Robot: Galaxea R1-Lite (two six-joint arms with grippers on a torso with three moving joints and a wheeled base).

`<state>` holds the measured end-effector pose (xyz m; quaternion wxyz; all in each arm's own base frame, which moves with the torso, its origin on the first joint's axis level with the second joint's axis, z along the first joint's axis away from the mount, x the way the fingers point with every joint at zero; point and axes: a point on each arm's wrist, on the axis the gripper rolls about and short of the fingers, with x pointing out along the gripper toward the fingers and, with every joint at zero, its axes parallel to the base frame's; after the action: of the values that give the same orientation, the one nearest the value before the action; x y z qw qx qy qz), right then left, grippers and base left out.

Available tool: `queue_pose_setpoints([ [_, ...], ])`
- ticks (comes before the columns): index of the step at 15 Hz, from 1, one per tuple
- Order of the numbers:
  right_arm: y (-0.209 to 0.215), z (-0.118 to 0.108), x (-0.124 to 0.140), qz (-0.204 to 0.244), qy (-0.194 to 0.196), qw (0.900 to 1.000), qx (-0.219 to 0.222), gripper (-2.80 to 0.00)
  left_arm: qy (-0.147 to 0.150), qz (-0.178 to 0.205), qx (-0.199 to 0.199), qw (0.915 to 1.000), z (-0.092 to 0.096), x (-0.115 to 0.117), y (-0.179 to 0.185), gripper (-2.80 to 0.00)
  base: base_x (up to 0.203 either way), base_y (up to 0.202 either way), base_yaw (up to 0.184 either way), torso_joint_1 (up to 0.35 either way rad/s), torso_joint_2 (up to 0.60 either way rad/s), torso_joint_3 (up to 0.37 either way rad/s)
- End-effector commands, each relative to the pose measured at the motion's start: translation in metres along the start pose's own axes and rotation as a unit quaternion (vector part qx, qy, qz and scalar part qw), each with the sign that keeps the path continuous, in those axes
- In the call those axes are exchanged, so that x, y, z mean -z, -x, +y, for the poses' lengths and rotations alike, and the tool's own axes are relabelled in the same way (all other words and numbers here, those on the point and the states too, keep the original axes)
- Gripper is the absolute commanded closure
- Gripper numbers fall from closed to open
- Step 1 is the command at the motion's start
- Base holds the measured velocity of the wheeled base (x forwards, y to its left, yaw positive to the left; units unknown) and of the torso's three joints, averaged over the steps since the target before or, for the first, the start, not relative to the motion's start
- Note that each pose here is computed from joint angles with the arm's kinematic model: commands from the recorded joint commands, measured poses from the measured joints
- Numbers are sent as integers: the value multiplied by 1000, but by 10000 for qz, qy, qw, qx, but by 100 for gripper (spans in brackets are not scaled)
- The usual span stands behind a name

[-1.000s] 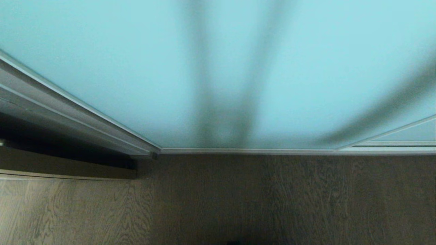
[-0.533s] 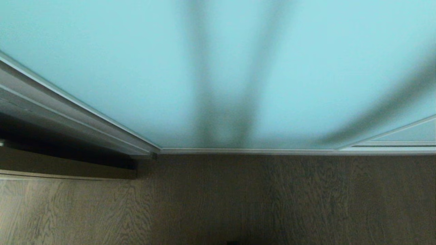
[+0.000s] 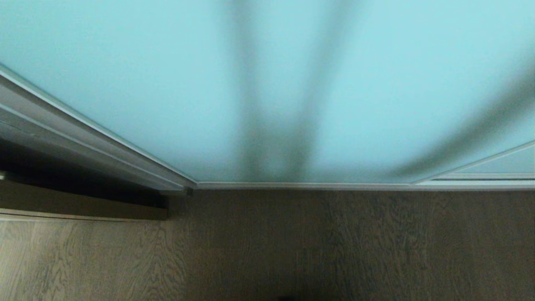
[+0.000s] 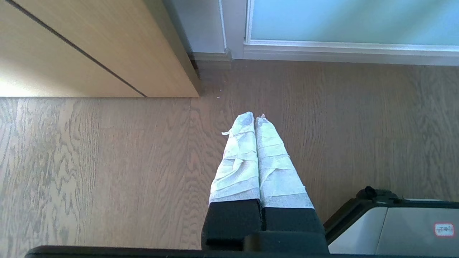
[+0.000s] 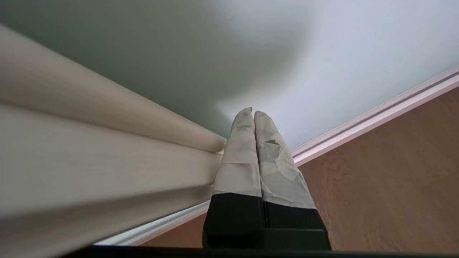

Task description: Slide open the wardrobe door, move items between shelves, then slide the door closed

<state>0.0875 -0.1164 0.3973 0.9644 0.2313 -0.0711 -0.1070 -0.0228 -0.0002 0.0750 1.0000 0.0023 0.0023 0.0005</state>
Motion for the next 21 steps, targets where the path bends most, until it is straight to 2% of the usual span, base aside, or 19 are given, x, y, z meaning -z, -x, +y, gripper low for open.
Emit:
queue_pose_setpoints([
  [1,5,2,0,-55,33,10000,39,0,0,15,-2,10000,0,0,0,0,0,0,0,0,0,0],
  [3,10,2,-4,-250,189,9994,139,0,0,15,-2,10000,0,0,0,0,0,0,0,0,0,0],
  [5,18,4,-12,-617,530,9963,276,0,0,15,-2,10000,0,0,0,0,0,0,0,0,0,0],
  [8,26,7,-23,-1441,961,9813,838,0,0,15,-2,10000,0,0,0,0,0,0,0,0,0,0],
  [10,31,17,-30,-1866,1251,9701,921,0,0,15,-2,10000,0,0,0,0,0,0,0,0,0,0],
  [13,46,41,-32,-2459,1751,9454,1231,0,0,15,-2,10000,0,0,0,0,0,0,0,0,0,0],
  [15,57,55,-30,-2683,1987,9334,1314,0,0,15,-2,10000,0,0,0,0,0,0,0,0,0,0],
  [18,67,64,-33,-2976,2361,9132,1473,0,0,15,-2,10000,0,0,0,0,0,0,0,0,0,0],
  [19,69,65,-35,-3063,2584,9021,1604,0,0,15,-2,10000,0,0,0,0,0,0,0,0,0,0],
  [20,71,65,-37,-3202,2840,8857,1800,0,0,15,-2,10000,0,0,0,0,0,0,0,0,0,0],
  [21,73,64,-39,-3467,3000,8648,2048,0,0,15,-2,10000,0,0,0,0,0,0,0,0,0,0],
])
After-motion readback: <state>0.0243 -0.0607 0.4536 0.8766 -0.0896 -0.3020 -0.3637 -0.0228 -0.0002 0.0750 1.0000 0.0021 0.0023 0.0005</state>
